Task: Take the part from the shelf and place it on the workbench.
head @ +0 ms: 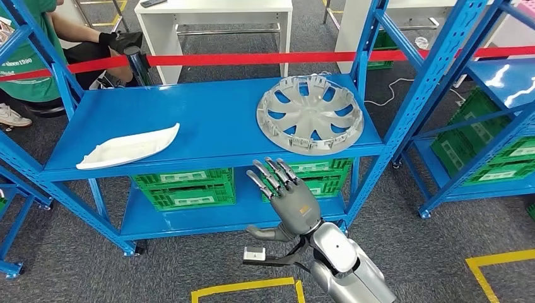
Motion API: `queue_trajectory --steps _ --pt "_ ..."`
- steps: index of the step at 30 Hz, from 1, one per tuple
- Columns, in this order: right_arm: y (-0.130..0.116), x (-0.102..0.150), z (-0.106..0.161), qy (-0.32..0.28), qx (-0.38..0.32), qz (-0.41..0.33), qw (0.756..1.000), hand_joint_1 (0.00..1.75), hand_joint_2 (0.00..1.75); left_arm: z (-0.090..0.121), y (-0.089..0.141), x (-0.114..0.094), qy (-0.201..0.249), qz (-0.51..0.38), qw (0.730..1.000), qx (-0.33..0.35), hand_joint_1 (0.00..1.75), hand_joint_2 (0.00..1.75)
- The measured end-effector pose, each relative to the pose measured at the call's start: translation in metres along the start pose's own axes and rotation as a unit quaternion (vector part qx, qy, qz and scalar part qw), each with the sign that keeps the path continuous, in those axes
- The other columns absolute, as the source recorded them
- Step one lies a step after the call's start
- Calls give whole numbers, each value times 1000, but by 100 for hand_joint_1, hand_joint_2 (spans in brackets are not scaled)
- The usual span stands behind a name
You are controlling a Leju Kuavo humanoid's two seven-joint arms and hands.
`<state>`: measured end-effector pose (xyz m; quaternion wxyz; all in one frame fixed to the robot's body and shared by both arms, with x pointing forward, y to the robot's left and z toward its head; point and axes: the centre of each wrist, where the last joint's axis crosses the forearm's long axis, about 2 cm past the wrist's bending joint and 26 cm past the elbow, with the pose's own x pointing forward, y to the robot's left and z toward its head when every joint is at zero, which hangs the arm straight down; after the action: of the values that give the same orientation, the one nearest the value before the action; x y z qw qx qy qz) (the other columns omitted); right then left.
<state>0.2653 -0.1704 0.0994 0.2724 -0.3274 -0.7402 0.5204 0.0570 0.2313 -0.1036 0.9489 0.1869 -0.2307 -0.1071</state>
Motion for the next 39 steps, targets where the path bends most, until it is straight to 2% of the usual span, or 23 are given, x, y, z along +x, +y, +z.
queue_trajectory --steps 11,20,39 --pt "-2 -8 14 27 -8 -20 999 0 0 -1 0 3 -1 -6 1000 -2 0 0" --pt "-5 -11 15 30 -13 -17 999 0 0 -2 0 9 -7 -4 1000 -2 0 0" --pt "-6 -13 13 20 -8 -11 1000 0 0 -1 -1 7 2 -4 1000 -7 0 0"
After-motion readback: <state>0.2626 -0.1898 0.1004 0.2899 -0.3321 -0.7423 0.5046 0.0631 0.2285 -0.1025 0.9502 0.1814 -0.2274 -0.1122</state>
